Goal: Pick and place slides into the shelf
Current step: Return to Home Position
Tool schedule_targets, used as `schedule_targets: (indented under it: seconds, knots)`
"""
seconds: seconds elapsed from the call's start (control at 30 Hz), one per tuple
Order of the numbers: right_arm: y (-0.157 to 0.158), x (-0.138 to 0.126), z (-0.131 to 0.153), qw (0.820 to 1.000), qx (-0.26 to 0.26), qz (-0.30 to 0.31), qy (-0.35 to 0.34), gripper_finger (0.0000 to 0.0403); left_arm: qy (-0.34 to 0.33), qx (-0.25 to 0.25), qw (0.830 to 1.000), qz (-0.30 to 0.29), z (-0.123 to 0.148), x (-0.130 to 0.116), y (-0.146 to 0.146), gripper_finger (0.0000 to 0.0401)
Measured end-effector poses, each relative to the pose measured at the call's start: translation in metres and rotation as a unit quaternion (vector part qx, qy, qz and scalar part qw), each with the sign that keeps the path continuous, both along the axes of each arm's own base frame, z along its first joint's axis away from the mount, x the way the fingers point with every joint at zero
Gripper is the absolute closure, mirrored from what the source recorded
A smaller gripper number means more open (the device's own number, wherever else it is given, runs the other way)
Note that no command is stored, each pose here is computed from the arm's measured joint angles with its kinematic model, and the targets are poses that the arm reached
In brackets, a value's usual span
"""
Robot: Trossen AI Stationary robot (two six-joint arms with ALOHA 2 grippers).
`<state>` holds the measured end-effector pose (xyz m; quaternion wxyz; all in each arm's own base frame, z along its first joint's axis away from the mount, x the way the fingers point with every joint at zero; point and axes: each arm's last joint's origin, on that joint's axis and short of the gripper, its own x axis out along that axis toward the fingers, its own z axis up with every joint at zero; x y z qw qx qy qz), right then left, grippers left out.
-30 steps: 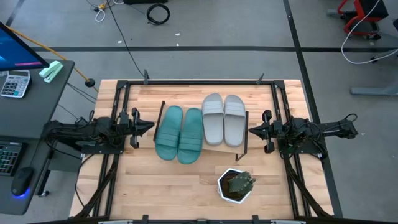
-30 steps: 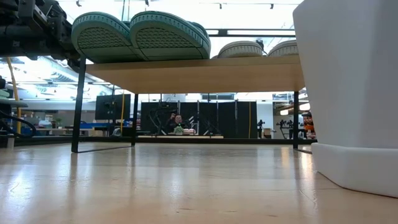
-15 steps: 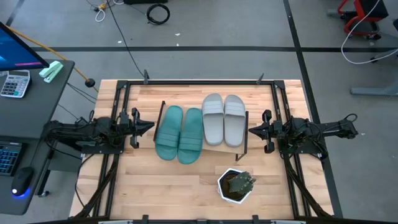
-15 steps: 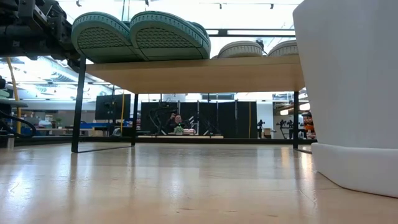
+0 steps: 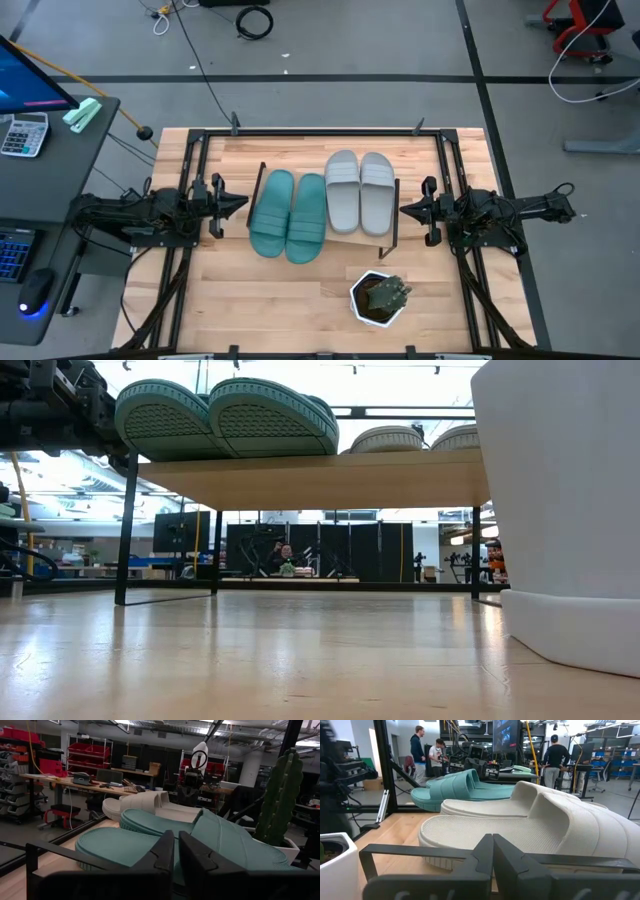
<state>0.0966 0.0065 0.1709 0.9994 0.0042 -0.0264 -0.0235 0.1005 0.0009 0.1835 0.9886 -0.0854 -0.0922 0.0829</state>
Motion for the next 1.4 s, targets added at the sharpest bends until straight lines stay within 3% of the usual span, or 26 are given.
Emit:
schedule_targets:
  seconds: [1.4]
  knots:
    - [0.0, 0.0, 0.0, 1.0, 0.0, 0.0, 0.0, 0.0387, 0.0, 0.0, 1.0, 0.0, -0.0001, 0.0, 0.0, 0.0365]
